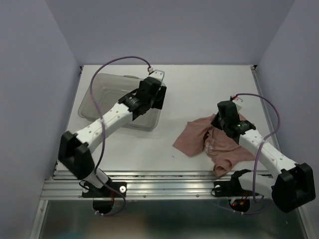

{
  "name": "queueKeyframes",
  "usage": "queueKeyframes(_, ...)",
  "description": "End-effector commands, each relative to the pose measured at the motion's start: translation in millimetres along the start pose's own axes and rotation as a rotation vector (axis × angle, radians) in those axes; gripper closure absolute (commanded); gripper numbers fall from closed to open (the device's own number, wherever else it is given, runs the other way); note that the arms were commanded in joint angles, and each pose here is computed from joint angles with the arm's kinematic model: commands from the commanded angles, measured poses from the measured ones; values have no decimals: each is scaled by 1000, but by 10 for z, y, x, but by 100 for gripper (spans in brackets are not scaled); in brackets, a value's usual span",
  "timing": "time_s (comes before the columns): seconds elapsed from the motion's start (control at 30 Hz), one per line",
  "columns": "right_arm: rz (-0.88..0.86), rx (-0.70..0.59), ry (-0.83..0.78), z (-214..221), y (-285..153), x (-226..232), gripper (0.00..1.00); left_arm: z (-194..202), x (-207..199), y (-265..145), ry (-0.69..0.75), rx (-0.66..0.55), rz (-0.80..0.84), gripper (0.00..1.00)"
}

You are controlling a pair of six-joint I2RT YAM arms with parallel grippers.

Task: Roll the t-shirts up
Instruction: Move the bin to the center of the board.

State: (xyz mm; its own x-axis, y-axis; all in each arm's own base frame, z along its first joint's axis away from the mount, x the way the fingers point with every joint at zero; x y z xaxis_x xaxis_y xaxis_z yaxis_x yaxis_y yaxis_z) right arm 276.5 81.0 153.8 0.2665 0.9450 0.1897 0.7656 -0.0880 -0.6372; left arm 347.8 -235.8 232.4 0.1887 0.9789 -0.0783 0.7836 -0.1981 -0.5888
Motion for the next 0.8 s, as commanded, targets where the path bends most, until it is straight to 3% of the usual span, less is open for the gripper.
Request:
queueKeyframes(0.0, 17, -23, 0, -108, 27, 7, 97, 667, 60, -540, -125, 74, 39, 27)
queueKeyframes(0.13, 15, 0, -9, -78, 115, 50, 96, 1030, -38, -1048, -250, 85, 179, 29)
queueKeyframes(0.23, 0, 13, -10, -67, 165, 99, 97, 1340, 13, -1156, -369, 142, 175, 32)
queueKeyframes(0.33, -13, 19, -2, -61, 185, 130, 96, 1646, 81, -1147, -394, 216, 153, 32)
queueKeyframes(0.5, -31, 27, -1, -49, 202, 165, 96, 1772, 197, -1016, -410, 224, 25, 32)
queueKeyframes(0.77, -47, -2, 6, -76, 98, 132, 94, 1745, 247, -439, -327, 196, -158, 32)
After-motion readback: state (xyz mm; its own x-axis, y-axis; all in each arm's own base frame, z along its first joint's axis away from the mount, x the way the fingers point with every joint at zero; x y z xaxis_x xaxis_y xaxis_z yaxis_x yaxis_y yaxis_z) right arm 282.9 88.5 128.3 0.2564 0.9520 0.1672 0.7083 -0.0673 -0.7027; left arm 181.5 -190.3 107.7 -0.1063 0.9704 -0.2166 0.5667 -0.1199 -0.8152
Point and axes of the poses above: each gripper's point midway between its finger pads, its own y axis out along the fingers, its own x axis along the line the jaws close on, z = x × y, the point moved 4 cm from there along -y, back along the fingers, and after that the axes turned 10 degrees about -y, right-handed, at the moved point
